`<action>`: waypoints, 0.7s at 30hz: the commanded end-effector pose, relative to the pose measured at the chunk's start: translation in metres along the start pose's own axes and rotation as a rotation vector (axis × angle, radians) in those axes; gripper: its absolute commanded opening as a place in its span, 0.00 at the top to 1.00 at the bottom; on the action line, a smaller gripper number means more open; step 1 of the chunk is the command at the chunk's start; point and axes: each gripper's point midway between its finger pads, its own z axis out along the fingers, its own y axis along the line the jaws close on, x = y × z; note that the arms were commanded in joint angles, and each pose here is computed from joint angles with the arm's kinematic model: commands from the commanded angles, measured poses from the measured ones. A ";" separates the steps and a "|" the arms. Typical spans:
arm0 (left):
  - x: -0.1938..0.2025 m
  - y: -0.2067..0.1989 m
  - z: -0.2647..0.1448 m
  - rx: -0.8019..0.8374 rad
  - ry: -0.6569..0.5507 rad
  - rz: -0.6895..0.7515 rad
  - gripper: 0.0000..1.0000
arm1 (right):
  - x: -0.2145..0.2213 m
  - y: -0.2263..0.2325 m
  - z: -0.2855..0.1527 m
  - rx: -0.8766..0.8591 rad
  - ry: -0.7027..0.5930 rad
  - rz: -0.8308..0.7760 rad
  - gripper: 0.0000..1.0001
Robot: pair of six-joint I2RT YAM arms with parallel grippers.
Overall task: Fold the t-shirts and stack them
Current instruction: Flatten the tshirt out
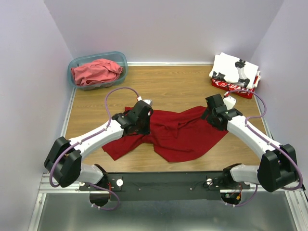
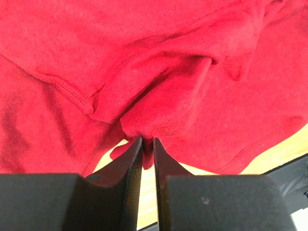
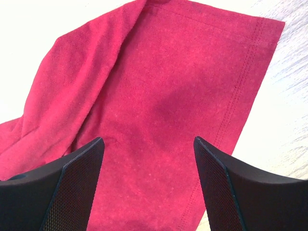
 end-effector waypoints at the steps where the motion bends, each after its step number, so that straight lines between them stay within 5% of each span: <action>1: -0.012 -0.005 -0.005 0.009 -0.025 -0.002 0.82 | 0.002 -0.003 0.004 0.002 0.008 0.001 0.18; 5: -0.011 -0.004 -0.005 0.008 -0.022 0.004 0.99 | 0.001 -0.003 0.005 0.003 0.009 0.007 0.18; 14: -0.020 -0.004 -0.015 0.007 -0.070 -0.004 1.00 | -0.001 -0.013 0.008 0.023 0.010 0.013 0.18; 21: -0.079 0.006 -0.053 0.019 -0.240 -0.064 1.00 | -0.025 -0.045 0.024 0.083 -0.002 0.050 0.18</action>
